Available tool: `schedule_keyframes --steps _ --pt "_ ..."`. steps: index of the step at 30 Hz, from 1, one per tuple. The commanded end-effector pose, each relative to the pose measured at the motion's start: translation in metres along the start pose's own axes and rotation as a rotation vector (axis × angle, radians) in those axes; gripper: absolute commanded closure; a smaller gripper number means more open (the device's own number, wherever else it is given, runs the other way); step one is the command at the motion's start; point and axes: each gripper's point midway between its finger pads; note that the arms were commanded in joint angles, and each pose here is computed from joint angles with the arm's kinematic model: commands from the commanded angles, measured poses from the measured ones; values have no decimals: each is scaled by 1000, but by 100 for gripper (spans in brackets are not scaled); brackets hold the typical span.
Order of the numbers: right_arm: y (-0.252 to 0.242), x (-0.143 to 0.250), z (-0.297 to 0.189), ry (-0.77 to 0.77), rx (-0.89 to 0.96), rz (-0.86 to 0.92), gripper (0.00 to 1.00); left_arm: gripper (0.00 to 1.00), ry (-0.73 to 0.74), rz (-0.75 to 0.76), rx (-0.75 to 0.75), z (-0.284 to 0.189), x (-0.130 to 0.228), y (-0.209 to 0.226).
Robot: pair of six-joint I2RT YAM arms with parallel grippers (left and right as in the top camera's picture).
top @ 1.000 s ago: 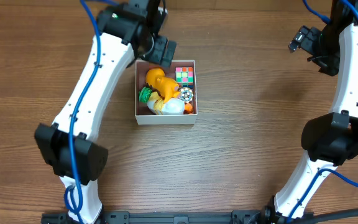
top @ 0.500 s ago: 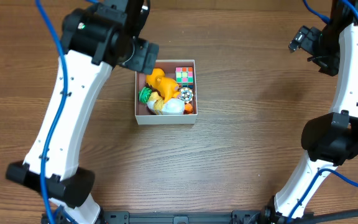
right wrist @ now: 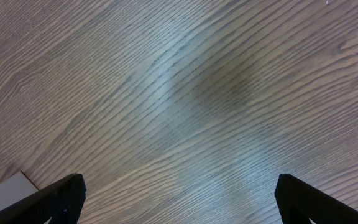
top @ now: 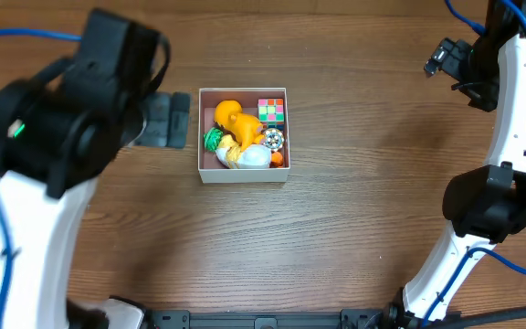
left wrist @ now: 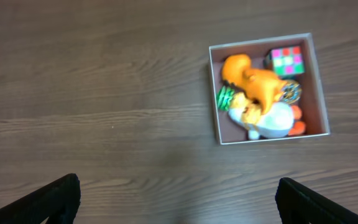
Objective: Pack container
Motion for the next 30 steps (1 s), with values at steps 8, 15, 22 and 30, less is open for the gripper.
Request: schedule_keyframes --steps 8,15,22,30 --pt "0 -1 -3 -11 -2 8 0 0 -19 -50 145 -43 40 9" --pt "0 -1 -3 -11 -3 8 0 0 76 -44 119 -29 91 27" --pt "0 -1 -3 -11 -2 8 0 0 110 -35 236 -41 123 23" --pt "0 -1 -3 -11 -2 8 0 0 60 -22 250 -52 127 30"
Point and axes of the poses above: each gripper's point midway between its finger pads, its own z axis out along the fingers, its own y axis along the line the jaws close on, x = y × z, and after that the axes turned 14 degrees about -z, right-handed
